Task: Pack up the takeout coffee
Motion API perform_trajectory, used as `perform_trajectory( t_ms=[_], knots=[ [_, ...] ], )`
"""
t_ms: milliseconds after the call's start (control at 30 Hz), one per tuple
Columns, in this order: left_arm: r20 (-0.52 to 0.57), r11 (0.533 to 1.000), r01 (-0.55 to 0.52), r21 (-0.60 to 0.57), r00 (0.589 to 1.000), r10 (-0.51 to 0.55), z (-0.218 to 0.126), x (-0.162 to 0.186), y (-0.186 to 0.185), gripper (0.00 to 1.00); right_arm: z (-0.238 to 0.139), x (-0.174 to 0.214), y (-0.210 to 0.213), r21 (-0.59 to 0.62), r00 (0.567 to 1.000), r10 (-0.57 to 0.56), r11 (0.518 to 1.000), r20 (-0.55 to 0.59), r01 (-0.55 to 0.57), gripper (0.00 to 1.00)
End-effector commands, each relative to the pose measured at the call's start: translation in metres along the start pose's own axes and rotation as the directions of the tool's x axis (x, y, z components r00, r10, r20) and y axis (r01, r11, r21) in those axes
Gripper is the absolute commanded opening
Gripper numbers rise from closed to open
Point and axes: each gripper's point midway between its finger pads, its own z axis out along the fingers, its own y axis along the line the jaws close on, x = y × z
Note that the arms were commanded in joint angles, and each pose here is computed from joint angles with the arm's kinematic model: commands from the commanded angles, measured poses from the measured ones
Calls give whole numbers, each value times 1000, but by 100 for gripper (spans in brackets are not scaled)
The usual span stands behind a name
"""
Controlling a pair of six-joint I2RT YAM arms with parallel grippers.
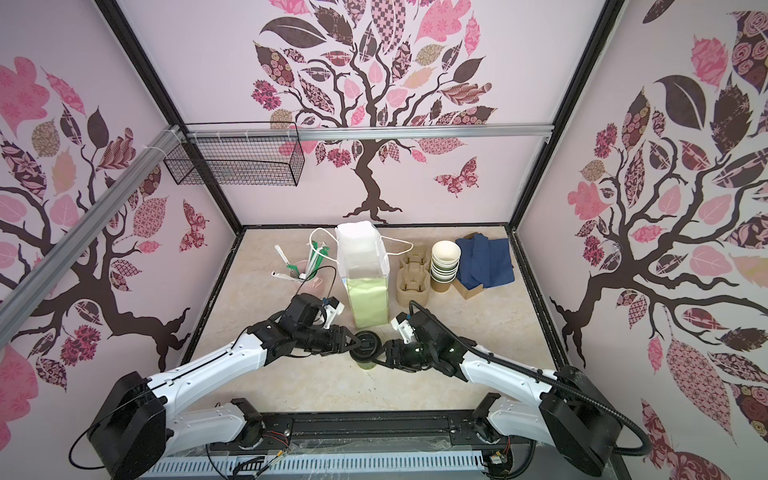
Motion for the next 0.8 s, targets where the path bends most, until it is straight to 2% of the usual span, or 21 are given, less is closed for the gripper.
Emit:
perform_trajectory(
  t_ms=[0,133,300,467,767],
  knots=[
    [-82,992,28,-127,996,-39,7,25,34,53,-14,-5,16,-55,999,5,998,52,-2,62],
    [-81,991,26,-127,996,-37,7,24,34,52,-24,-9,23,-78,995,35,997,90,-28,46],
    [-88,992,20,-123,996,-31,7,25,33,51,-18,-11,23,-141,990,110,985,93,-96,42],
    [-90,993,18,-119,995,-29,7,25,32,49,-17,-13,29,-143,992,90,987,84,-77,34],
    [-106,993,7,-119,994,-20,6,26,31,48,-8,-17,26,-157,990,111,983,81,-98,26]
  ],
)
